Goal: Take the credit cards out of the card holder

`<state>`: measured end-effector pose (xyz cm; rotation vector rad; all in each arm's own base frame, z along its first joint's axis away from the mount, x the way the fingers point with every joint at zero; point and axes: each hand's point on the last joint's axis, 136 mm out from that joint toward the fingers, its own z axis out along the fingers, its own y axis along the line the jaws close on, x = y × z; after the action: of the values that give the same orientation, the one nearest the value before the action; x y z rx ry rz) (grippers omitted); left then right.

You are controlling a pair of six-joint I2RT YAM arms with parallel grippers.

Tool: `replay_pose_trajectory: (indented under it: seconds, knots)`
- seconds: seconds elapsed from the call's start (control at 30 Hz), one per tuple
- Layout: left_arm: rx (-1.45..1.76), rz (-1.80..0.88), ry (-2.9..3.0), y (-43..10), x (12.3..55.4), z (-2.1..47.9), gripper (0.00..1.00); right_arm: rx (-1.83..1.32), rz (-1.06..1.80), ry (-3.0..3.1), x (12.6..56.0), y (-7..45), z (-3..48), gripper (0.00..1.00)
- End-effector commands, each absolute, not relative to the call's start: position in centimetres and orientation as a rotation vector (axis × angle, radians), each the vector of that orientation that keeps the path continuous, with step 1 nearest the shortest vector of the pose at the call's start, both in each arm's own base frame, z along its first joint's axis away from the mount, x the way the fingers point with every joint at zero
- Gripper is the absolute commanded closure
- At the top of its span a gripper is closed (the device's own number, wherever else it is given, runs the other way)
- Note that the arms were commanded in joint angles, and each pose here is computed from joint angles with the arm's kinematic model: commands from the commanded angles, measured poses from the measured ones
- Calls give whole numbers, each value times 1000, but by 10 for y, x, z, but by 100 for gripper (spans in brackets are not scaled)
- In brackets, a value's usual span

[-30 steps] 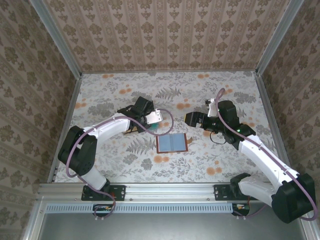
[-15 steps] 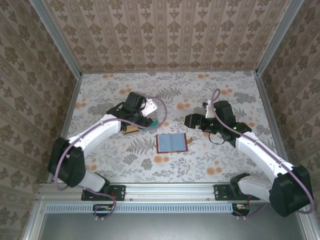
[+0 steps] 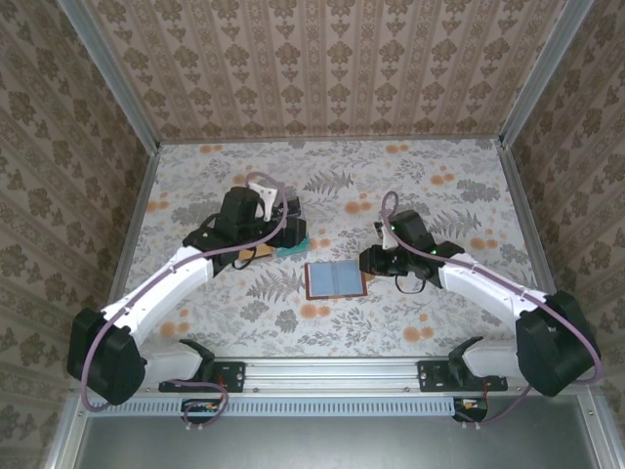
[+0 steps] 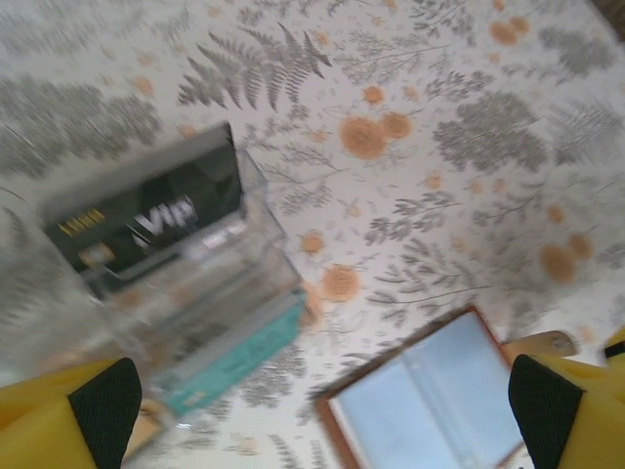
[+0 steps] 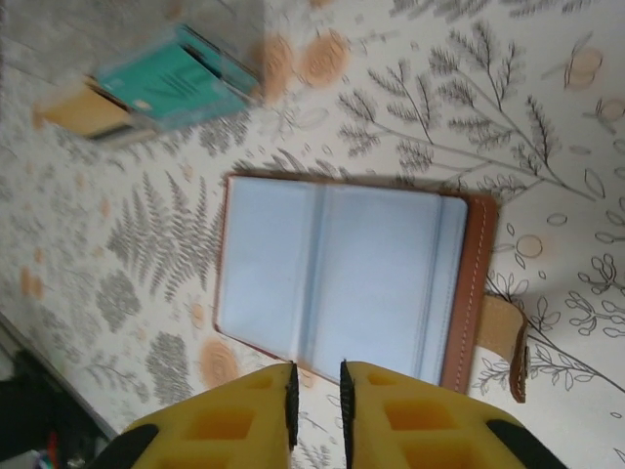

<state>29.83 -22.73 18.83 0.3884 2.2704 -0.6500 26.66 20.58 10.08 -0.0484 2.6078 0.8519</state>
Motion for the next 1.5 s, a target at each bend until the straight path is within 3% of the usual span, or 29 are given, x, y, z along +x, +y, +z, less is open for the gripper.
replay_pose_trajectory:
  seconds: [0.0, 0.17, 0.33, 0.53, 0.9, 1.33, 1.47]
  knots:
    - [207, -923, 2270, -244, 286, 187, 5, -50, 769, 2663, 261, 202, 78, 79]
    - [173, -891, 2409, -257, 267, 152, 16, -34, 704, 2744, 253, 200, 50, 84]
    - [168, -873, 2575, -281, 245, 104, 19, -30, 672, 2796, 247, 200, 30, 84]
    - [179, -891, 2671, -302, 231, 69, 22, -29, 638, 2832, 244, 198, 16, 93]
    - [218, -956, 2685, -316, 224, 58, 22, -25, 610, 2873, 241, 197, 2, 96]
    - [170, -755, 2767, -289, 217, 37, 21, -21, 613, 2873, 242, 198, 2, 96]
    - [186, -805, 2789, -299, 211, 27, 22, -23, 620, 2877, 242, 200, 1, 96]
